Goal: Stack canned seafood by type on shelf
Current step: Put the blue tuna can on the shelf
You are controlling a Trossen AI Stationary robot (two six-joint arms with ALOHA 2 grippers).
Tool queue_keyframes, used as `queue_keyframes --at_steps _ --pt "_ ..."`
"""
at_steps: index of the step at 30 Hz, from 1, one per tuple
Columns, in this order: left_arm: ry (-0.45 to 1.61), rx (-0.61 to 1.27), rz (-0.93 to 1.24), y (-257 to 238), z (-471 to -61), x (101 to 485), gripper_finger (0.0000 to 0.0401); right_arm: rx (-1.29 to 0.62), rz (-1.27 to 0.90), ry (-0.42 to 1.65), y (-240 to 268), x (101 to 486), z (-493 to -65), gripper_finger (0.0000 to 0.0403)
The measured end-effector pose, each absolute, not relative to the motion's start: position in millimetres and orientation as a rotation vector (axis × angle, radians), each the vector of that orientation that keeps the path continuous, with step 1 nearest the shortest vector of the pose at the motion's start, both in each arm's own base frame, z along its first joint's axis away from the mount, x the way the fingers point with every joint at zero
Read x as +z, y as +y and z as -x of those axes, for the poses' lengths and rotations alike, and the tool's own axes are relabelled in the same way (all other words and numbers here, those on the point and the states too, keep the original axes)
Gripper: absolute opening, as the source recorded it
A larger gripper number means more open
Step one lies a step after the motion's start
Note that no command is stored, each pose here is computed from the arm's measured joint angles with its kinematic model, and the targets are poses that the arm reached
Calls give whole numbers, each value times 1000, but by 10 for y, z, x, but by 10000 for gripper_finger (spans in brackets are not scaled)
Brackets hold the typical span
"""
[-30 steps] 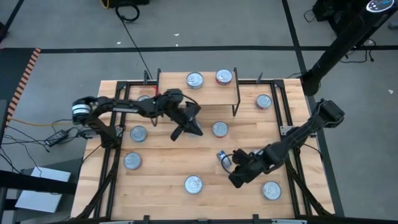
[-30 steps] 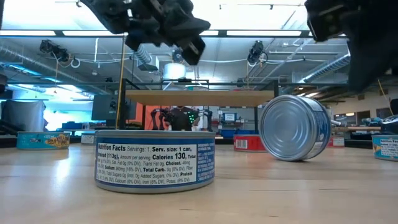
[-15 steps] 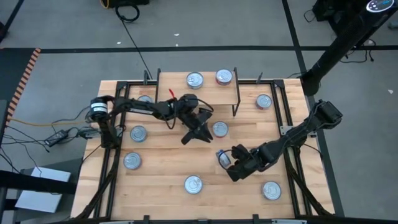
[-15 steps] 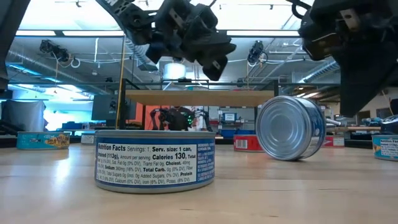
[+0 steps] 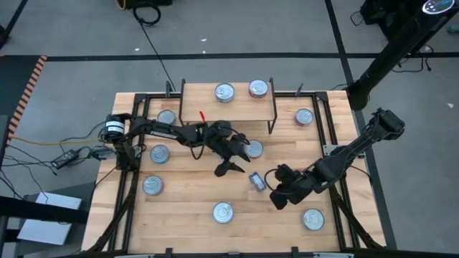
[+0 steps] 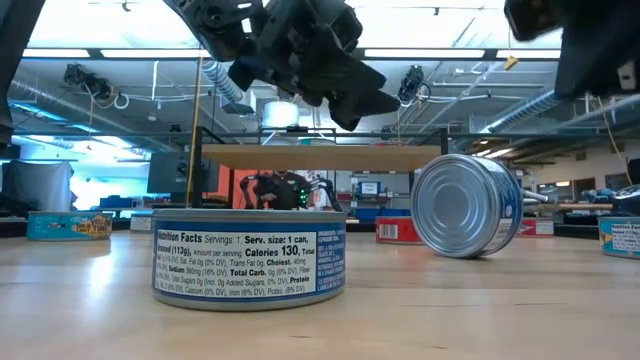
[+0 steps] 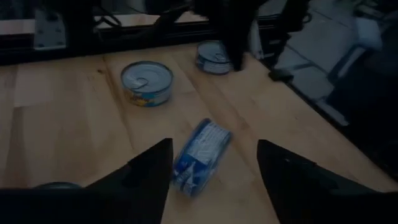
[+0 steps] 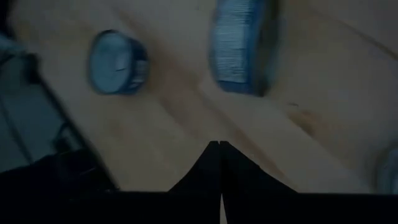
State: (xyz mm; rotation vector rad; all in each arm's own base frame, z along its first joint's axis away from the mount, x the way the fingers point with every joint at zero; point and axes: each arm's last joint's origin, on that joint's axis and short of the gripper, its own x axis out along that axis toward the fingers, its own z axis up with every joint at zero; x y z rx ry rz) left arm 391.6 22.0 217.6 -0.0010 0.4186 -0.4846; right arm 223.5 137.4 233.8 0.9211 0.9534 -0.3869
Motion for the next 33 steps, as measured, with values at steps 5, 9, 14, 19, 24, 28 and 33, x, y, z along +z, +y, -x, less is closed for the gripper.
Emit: queue_keyframes --at_steps 5,9,14,19,24,28,33 --pt "441 -489 -23 161 -3952 2070 254 -355 -859 971 1420 2249 -2306 6" --pt "457 -501 -20 125 -3994 1953 254 -421 -823 1022 1410 2051 -2403 6" --pt "473 -507 -12 106 -4007 1897 254 -478 -806 1067 1376 1863 -2507 6" --pt "465 -491 -43 111 -4012 1901 254 -542 -816 1063 1299 1799 -2557 6" --pt "474 -457 -53 122 -4021 1879 254 -605 -816 1044 1182 1794 -2587 5" --pt "469 -456 -57 122 -4027 1875 254 -619 -811 1039 1109 1794 -2618 5" --pt "480 -458 -52 123 -4050 1799 254 -624 -808 1029 1042 1797 -2652 5"
